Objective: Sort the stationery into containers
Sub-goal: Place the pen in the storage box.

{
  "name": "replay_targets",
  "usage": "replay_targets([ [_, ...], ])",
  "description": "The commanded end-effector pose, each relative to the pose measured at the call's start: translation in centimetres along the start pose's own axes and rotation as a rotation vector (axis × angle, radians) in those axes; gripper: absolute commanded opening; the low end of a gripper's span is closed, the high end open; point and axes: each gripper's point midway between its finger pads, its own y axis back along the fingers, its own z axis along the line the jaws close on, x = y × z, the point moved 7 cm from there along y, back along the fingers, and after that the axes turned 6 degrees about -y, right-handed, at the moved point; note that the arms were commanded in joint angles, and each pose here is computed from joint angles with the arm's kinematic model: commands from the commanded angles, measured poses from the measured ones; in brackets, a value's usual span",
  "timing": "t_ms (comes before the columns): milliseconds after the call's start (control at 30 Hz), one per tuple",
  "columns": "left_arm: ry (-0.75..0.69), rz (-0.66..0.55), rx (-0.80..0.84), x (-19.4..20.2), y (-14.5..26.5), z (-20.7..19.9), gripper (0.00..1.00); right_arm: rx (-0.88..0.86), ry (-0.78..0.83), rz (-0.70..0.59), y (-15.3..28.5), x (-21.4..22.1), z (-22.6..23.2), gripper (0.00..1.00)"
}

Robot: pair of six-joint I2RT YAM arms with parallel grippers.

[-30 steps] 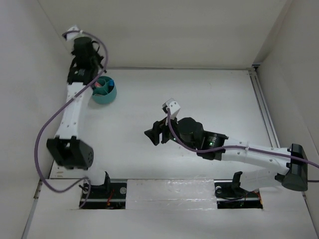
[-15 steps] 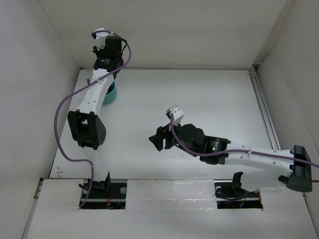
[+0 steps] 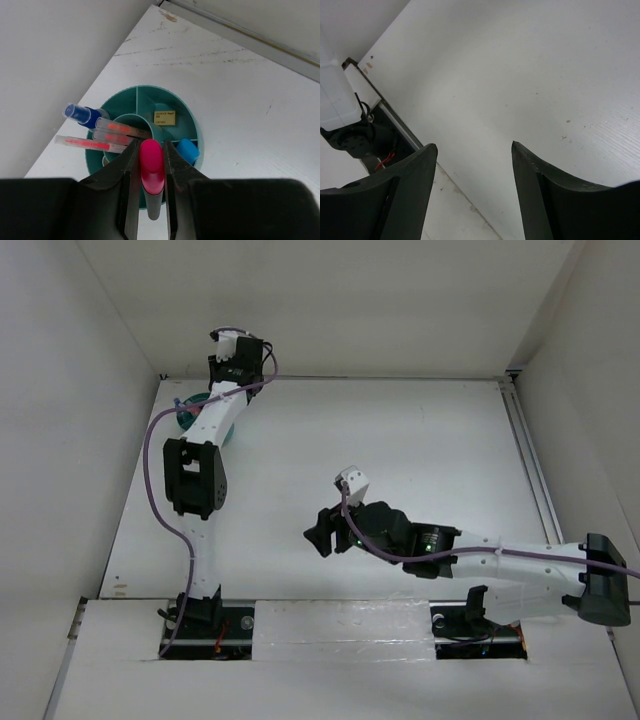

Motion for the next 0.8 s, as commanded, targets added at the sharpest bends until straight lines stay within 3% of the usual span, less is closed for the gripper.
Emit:
replay_targets([
  [0, 0.076, -0.090, -0.031, -3.4, 1.5, 1.6, 0.00, -0.065, -0.039, -0.050, 1.0, -0.9, 1.1, 0.67],
  [767, 0.029, -0.088, -0.050, -1.5, -1.3, 0.6, 0.00, -0.103, -0.056, -0.055, 2.5, 0.1, 0.1, 0.67],
])
